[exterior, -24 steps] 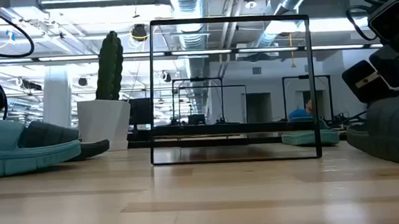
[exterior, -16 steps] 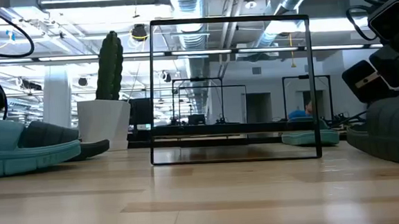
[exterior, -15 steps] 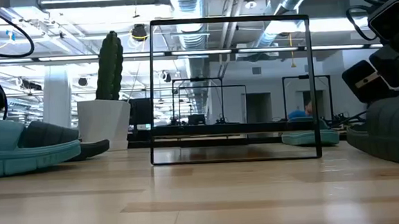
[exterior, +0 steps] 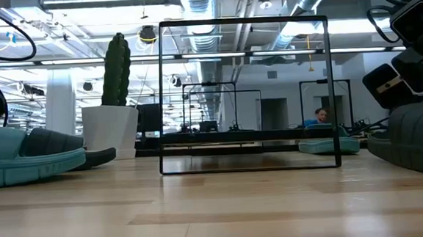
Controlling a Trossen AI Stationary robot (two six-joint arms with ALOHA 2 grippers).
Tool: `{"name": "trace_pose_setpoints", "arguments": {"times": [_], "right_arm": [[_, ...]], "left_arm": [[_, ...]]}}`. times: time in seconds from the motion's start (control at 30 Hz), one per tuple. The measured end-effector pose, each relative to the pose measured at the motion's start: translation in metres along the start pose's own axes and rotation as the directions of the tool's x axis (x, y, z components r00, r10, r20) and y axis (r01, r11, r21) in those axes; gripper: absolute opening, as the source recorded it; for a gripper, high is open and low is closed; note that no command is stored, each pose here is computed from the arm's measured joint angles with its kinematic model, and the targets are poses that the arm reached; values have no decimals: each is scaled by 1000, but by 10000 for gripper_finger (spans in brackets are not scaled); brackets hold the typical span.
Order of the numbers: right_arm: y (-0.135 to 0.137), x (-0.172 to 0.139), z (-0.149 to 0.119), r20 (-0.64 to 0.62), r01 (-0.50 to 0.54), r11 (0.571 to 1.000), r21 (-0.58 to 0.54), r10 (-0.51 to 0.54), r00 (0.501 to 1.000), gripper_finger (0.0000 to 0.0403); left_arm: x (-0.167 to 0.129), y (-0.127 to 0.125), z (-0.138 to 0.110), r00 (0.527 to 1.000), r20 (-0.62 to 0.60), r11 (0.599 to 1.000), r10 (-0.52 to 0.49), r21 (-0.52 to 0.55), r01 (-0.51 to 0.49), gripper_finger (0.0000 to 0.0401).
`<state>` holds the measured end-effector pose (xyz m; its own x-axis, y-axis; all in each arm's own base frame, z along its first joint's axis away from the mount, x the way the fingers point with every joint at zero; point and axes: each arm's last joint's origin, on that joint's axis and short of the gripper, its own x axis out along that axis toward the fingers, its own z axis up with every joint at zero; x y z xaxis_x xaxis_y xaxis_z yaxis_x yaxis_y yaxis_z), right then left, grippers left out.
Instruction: Pick and place slides into the shelf
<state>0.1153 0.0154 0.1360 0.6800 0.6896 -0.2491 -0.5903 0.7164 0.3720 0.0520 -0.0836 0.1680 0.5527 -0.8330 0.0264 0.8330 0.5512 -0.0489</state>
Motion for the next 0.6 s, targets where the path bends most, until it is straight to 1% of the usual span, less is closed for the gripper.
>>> {"name": "trace_pose_setpoints", "arguments": {"times": [0.6], "right_arm": [[0, 0, 0, 0, 0, 1000, 0, 0, 1000, 114]], "left_arm": [[0, 0, 0, 1000, 0, 1000, 0, 1, 0, 55]]}}
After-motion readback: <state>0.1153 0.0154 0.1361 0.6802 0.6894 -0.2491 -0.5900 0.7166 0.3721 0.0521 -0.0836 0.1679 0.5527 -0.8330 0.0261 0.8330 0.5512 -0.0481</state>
